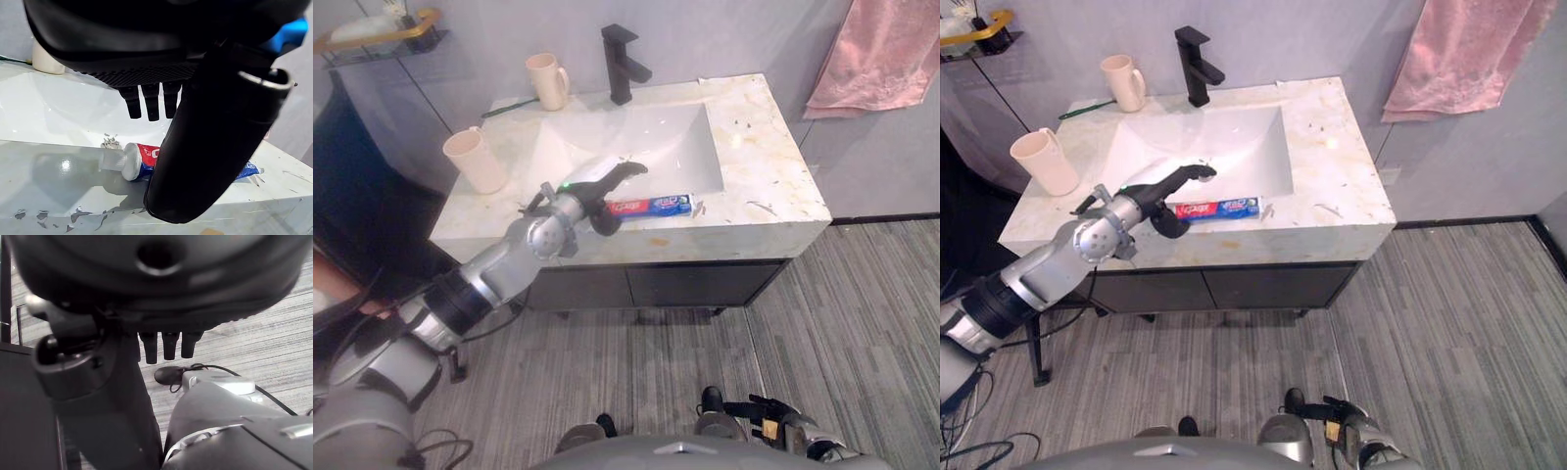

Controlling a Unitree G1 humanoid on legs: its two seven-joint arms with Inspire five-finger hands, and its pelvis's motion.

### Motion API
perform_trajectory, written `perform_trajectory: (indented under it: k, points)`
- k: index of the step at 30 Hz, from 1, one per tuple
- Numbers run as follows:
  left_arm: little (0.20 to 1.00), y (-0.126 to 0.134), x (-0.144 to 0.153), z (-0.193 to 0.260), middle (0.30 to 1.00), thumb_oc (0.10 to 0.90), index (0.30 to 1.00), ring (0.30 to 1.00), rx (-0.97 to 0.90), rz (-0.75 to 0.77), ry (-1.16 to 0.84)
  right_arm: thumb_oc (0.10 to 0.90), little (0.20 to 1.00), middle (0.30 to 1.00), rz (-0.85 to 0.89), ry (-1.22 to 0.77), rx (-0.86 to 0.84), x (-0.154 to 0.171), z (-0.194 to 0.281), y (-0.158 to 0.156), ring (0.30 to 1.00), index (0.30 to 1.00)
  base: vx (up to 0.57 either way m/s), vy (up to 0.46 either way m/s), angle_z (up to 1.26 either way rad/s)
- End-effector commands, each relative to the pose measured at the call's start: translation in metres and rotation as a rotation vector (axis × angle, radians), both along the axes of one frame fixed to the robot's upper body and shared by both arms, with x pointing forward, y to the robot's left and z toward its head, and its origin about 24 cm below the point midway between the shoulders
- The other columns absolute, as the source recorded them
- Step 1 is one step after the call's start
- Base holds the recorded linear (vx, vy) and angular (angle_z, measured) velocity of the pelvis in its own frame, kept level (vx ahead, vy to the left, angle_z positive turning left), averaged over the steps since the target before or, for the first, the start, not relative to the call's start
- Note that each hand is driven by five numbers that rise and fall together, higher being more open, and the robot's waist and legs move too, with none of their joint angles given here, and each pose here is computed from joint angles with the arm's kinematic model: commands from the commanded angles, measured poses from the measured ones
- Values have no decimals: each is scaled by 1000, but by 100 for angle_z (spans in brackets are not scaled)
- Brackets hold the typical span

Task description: Organize the bathroom.

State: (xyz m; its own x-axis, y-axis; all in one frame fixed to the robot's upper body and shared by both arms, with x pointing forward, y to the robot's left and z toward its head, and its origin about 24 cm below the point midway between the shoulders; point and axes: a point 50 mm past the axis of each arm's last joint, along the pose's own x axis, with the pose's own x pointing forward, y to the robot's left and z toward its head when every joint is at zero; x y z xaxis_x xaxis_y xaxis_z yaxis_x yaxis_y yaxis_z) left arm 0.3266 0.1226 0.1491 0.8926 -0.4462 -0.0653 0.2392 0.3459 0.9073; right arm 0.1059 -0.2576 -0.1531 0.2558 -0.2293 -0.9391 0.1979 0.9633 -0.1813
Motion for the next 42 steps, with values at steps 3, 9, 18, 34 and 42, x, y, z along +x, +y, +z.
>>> perform_trajectory:
  k: [3, 9, 18, 34, 42]
  points:
    - [300, 2, 14, 86, 300, 400, 300, 300, 61, 42, -344, 800, 900, 900, -40, 132, -49, -40, -3, -16, 900, 900, 0, 0, 0]
    - [300, 10, 16, 88, 300, 400, 300, 300, 115, 101, -389, 800, 900, 900, -50, 128, -53, -40, -3, -18, 900, 900, 0, 5, 0]
    - [300, 16, 11, 102, 300, 400, 300, 300, -111, 100, -511, 800, 900, 900, -249, -69, -105, -20, 5, -25, 900, 900, -29, 19, 0]
    - [300, 31, -20, 62, 300, 400, 300, 300, -1364, 9, -194, 800, 900, 900, -461, -1832, -980, 75, 322, -93, 900, 900, -86, 89, -12]
    - [300, -4, -11, 46, 300, 400, 300, 300, -1462, -27, 116, 800, 900, 900, 415, -2486, -524, 96, 427, 10, 900, 900, -49, 89, -19]
